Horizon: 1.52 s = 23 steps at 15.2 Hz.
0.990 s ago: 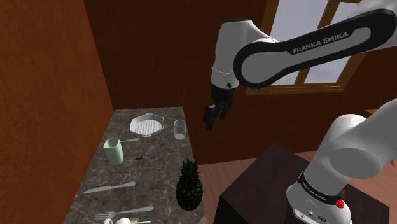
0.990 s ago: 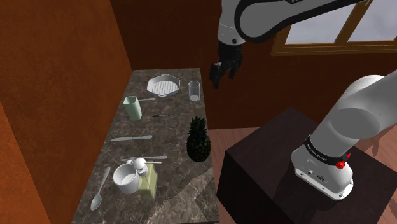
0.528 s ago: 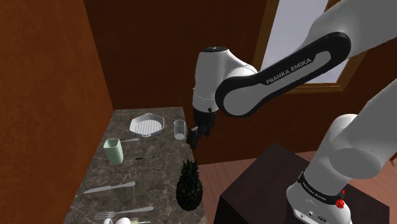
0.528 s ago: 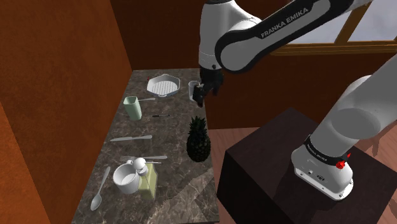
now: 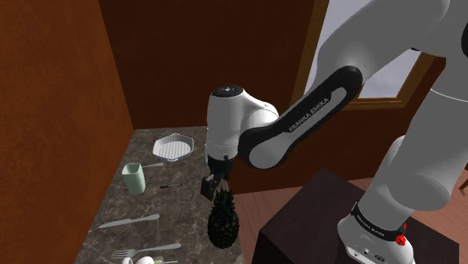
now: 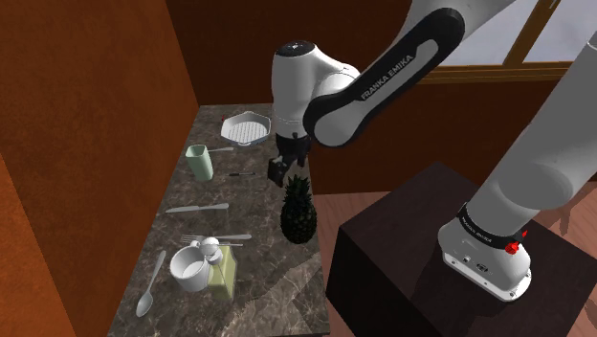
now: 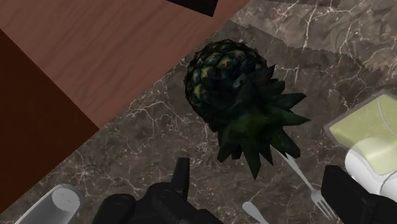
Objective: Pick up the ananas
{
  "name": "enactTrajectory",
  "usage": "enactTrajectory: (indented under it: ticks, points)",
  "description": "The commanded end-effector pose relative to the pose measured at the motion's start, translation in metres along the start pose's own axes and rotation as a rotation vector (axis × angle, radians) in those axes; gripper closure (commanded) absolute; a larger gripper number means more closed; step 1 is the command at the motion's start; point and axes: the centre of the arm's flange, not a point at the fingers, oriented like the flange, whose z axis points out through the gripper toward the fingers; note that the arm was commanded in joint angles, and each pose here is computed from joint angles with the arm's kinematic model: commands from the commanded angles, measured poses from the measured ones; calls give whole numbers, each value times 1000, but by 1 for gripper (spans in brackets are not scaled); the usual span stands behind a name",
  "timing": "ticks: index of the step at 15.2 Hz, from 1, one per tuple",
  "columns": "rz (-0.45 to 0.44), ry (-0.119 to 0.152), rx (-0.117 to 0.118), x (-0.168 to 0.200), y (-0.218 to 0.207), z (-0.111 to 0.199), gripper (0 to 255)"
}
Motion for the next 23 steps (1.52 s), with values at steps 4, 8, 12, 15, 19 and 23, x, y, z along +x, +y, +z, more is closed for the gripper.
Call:
enactTrajectory:
  ticks: [4, 8, 12, 15, 19, 23]
  points:
    - [-3, 1, 1, 1, -3, 28, 0]
    - [-3, 1, 1, 0, -4, 41, 0]
    - [-3, 1, 1, 0, -3, 41, 255]
    - [-3, 1, 1, -1, -3, 41, 255]
    - [-3, 1, 1, 0, -4, 36, 255]
    - [-3, 1, 1, 1, -3, 15, 255]
